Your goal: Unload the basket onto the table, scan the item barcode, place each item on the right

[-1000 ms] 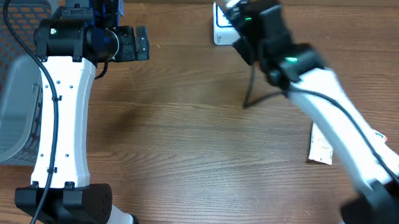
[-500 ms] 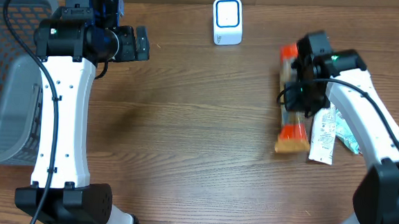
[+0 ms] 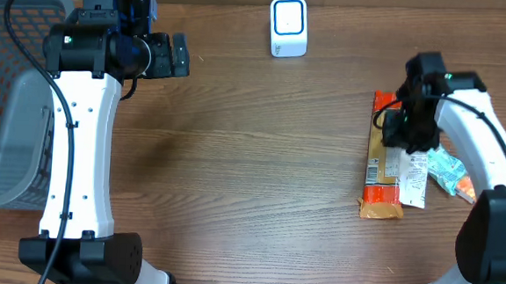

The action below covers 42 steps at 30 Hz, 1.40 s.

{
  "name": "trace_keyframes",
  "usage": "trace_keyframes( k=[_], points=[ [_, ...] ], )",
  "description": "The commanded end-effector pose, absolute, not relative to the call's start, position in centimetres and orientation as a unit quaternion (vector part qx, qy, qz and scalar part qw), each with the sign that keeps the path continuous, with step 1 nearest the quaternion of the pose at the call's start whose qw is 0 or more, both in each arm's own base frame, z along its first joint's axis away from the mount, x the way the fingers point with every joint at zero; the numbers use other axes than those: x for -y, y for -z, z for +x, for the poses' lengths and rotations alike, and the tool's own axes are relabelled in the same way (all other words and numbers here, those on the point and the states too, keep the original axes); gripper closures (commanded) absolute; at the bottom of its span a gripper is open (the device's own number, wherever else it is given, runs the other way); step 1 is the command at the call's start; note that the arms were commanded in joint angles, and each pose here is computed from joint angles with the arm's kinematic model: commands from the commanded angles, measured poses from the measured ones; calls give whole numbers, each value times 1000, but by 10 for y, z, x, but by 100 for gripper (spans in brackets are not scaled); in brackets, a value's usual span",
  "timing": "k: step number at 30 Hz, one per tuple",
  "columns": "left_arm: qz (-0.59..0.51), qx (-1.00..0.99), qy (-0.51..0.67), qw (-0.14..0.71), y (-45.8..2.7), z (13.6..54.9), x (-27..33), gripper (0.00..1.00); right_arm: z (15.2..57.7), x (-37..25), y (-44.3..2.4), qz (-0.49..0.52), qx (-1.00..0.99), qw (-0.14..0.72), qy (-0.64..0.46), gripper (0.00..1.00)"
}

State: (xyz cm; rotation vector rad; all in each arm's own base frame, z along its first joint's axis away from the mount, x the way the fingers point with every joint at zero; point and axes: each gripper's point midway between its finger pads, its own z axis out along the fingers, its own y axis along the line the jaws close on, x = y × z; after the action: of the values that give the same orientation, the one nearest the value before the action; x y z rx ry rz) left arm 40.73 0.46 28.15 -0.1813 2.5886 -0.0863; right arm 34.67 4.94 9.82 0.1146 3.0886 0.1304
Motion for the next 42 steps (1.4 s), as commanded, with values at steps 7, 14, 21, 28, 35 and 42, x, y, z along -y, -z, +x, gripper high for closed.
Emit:
trace_keyframes(
  k=[7, 14, 21, 28, 35, 42],
  points=[
    [-60, -960, 27, 271, -282, 409, -5, 1, 327, -100, -328, -61, -951, 267, -143, 0],
    [-60, -960, 27, 271, -282, 409, -5, 0, 272, -94, -410, -80, -908, 380, -159, 0],
    [-60, -960, 27, 271, -282, 409, -5, 0, 220, -77, -417, -75, -908, 387, -144, 0],
    [-60, -960, 27, 271, -282, 409, -5, 0, 223, -59, -422, -53, -904, 413, -102, 0],
    [-60, -960, 27, 271, -282, 408, -5, 0, 248, -45, -439, -24, -851, 518, -80, 0],
    [-60, -960, 27, 271, -282, 408, -5, 0, 257, -34, -398, -5, -786, 614, -80, 0]
  ],
)
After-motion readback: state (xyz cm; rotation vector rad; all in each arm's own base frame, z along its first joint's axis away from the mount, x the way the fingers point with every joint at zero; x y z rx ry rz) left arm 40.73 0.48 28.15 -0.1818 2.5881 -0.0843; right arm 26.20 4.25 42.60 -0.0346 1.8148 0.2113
